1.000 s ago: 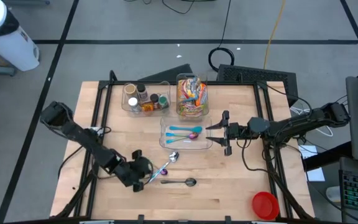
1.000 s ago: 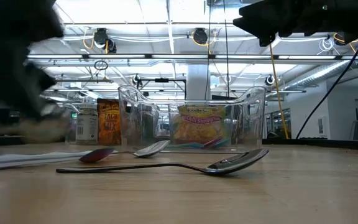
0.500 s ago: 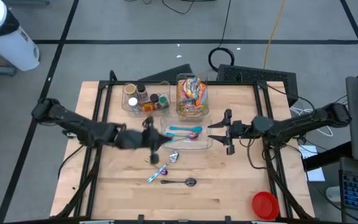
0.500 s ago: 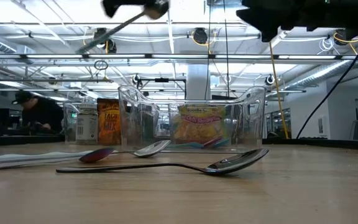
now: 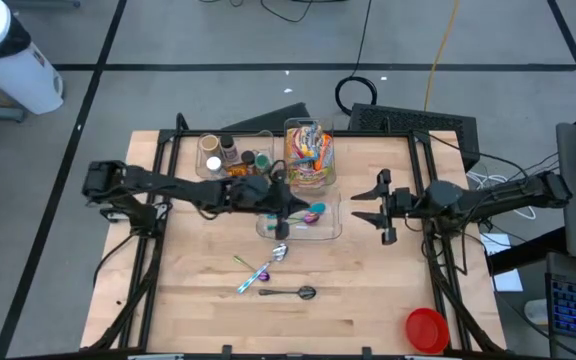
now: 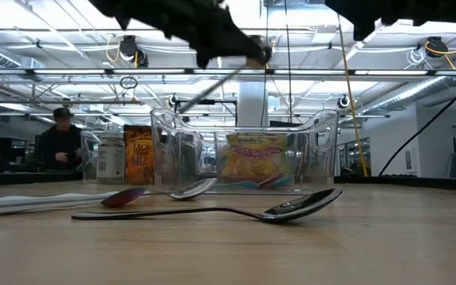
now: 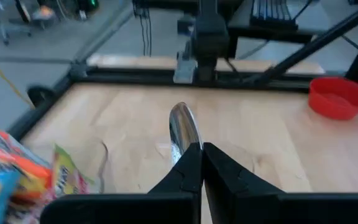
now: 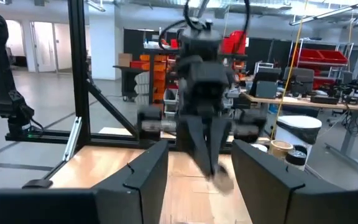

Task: Pick & Place Food Item
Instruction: Put the left green patterned spoon into the bottom transparent container

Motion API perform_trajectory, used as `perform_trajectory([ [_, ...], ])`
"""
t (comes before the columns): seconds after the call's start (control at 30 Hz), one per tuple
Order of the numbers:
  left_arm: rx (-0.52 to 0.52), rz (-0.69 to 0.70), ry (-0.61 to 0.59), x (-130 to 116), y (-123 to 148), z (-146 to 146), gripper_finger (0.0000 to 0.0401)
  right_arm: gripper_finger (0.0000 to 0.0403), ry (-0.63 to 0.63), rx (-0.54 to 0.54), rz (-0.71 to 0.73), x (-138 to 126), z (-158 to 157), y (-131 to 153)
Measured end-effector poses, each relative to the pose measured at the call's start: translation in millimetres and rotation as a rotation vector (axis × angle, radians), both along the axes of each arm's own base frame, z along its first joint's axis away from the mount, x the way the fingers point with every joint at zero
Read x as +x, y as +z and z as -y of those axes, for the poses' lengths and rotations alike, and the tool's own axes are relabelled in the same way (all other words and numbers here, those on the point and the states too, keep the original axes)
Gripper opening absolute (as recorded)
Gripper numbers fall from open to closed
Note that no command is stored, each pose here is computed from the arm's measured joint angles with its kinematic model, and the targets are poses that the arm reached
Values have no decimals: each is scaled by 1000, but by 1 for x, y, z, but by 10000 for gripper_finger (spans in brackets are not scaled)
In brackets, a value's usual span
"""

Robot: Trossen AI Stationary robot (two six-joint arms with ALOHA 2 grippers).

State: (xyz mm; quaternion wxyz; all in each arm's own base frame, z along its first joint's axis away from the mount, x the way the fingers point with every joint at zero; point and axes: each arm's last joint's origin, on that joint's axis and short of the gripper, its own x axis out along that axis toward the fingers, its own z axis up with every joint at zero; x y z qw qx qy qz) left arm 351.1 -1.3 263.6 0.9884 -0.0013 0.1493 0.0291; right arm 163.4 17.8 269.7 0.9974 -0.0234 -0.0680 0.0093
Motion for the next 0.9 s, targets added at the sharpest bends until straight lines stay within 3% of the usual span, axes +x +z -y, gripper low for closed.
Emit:
perform_trajectory([
  [0.27, -64, -85, 20, 27, -54, -7, 7, 169, 0, -5, -34, 2, 0, -4],
  [0.5, -104, -142, 35, 37, -85, -7, 17, 169, -5, -13, -31, 3, 0, -4],
  [0.7, -124, -198, 46, 41, -106, -7, 5, 169, -7, -27, -31, 3, 0, -4],
  [0.9, -123, -213, 51, 42, -112, -7, 32, 169, -9, -32, -38, 3, 0, -5],
])
